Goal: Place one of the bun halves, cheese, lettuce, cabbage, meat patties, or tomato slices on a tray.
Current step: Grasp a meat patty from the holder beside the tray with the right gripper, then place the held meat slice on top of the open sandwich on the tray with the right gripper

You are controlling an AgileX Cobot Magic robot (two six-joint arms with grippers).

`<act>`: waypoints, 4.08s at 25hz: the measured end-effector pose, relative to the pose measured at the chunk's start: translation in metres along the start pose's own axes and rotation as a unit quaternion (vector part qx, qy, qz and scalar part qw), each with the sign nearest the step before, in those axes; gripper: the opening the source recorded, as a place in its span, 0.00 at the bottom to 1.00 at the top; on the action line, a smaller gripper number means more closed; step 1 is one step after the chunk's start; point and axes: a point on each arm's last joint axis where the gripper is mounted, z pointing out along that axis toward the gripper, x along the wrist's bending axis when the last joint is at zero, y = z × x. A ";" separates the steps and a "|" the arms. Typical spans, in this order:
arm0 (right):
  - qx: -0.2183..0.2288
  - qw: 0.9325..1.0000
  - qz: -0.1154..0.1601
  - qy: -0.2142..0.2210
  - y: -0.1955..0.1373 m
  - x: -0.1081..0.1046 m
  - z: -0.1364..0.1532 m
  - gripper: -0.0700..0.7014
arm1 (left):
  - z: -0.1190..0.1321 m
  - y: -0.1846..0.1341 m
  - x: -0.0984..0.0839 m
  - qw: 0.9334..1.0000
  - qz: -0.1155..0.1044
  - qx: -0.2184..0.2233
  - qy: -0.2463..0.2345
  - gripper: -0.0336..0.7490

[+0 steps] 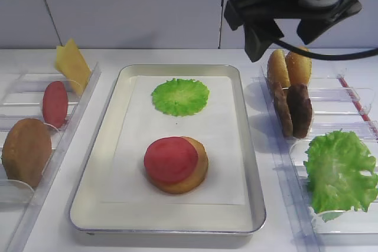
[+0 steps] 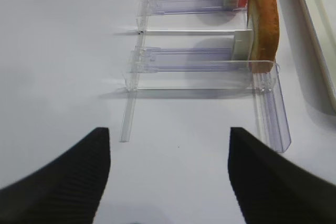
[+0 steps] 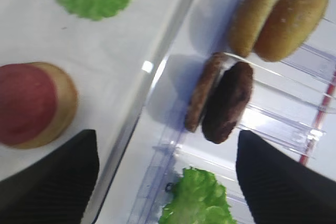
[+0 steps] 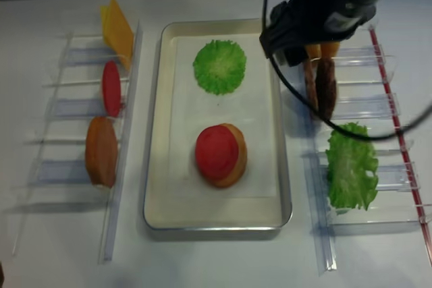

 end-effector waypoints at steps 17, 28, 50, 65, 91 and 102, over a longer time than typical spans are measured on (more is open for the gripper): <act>0.074 0.986 0.097 -0.115 0.021 -0.004 0.095 0.74 | 0.000 0.000 0.000 1.000 0.000 0.000 0.000 0.66; 0.101 0.977 0.116 -0.147 0.023 -0.003 0.132 0.72 | 0.000 0.000 0.000 1.000 0.000 0.000 0.000 0.66; 0.097 0.969 0.173 -0.146 0.025 -0.015 0.140 0.49 | 0.000 0.000 0.000 1.000 -0.001 0.000 0.001 0.65; 0.126 0.964 0.166 -0.165 0.021 -0.017 0.151 0.26 | 0.000 0.000 0.000 1.000 -0.001 0.000 0.001 0.65; 0.019 0.985 0.159 -0.057 0.050 -0.011 0.051 0.26 | 0.000 0.000 0.000 1.000 -0.001 -0.001 0.001 0.65; -0.091 0.987 0.130 0.001 0.007 -0.020 -0.063 0.26 | 0.000 0.000 0.000 1.000 -0.001 -0.001 0.001 0.65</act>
